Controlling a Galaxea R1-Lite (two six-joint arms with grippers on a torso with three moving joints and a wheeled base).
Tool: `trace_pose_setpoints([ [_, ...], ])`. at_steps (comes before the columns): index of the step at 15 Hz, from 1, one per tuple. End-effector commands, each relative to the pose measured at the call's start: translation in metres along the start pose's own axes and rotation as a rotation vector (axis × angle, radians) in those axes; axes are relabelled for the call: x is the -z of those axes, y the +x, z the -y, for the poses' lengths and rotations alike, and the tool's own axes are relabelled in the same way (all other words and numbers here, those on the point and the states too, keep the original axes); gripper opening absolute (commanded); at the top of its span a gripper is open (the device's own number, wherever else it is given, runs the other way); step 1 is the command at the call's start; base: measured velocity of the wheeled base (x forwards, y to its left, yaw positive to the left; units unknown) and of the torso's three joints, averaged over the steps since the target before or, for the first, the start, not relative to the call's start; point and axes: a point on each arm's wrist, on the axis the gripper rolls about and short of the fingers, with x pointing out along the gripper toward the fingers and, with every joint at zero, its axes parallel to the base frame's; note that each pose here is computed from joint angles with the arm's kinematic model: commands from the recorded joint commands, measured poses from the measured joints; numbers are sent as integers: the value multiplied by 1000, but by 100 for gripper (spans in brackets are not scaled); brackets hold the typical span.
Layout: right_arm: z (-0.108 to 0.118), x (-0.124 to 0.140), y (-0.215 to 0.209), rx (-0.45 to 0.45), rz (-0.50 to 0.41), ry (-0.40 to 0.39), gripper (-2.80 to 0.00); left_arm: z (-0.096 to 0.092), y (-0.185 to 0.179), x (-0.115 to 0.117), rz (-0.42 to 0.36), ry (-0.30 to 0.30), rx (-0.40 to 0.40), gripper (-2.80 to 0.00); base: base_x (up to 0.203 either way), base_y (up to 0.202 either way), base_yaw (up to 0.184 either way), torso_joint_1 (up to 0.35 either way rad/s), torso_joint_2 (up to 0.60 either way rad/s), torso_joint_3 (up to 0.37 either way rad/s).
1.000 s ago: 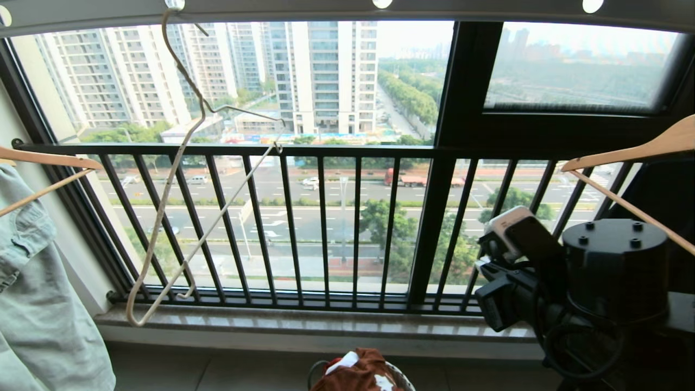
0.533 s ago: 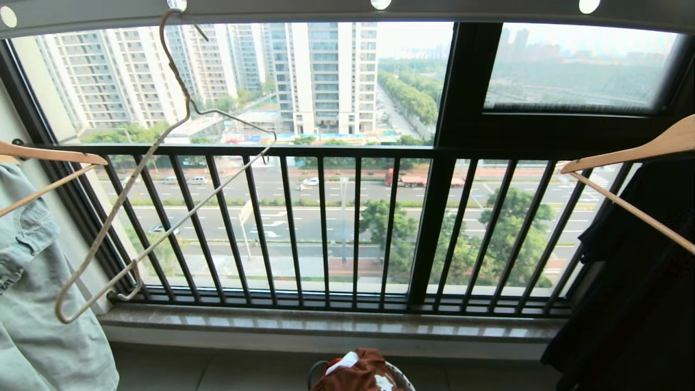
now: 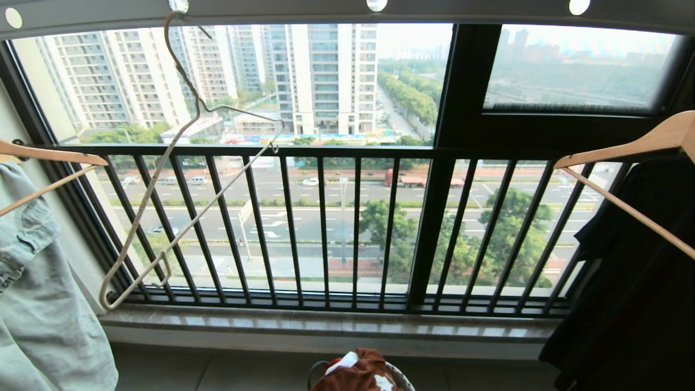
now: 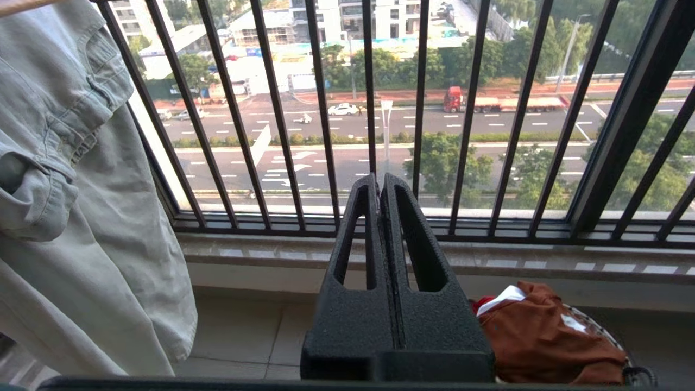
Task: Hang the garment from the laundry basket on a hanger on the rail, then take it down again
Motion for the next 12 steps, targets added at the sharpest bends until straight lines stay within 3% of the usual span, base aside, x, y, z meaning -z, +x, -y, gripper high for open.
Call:
trace_pose_setpoints([
  [1,-14,57,-18,-192,40,18,-280,2,11,28,-25,28,3,-280,0,0,0,0,0,0],
  [3,-34,99,-13,-339,-34,47,-280,4,14,37,-28,56,57,-280,0,0,0,0,0,0],
  [4,-43,117,-9,-394,-63,73,-280,5,14,41,-71,70,71,-280,0,0,0,0,0,0],
  [6,-59,144,-3,-500,-55,120,-280,5,14,42,-82,68,73,-280,0,0,0,0,0,0],
  [9,-64,154,-4,-591,-101,141,-280,5,14,43,-85,39,68,-280,0,0,0,0,0,0],
  [12,-63,152,-3,-574,-98,221,-280,5,14,42,-85,-29,65,-280,0,0,0,0,0,0],
])
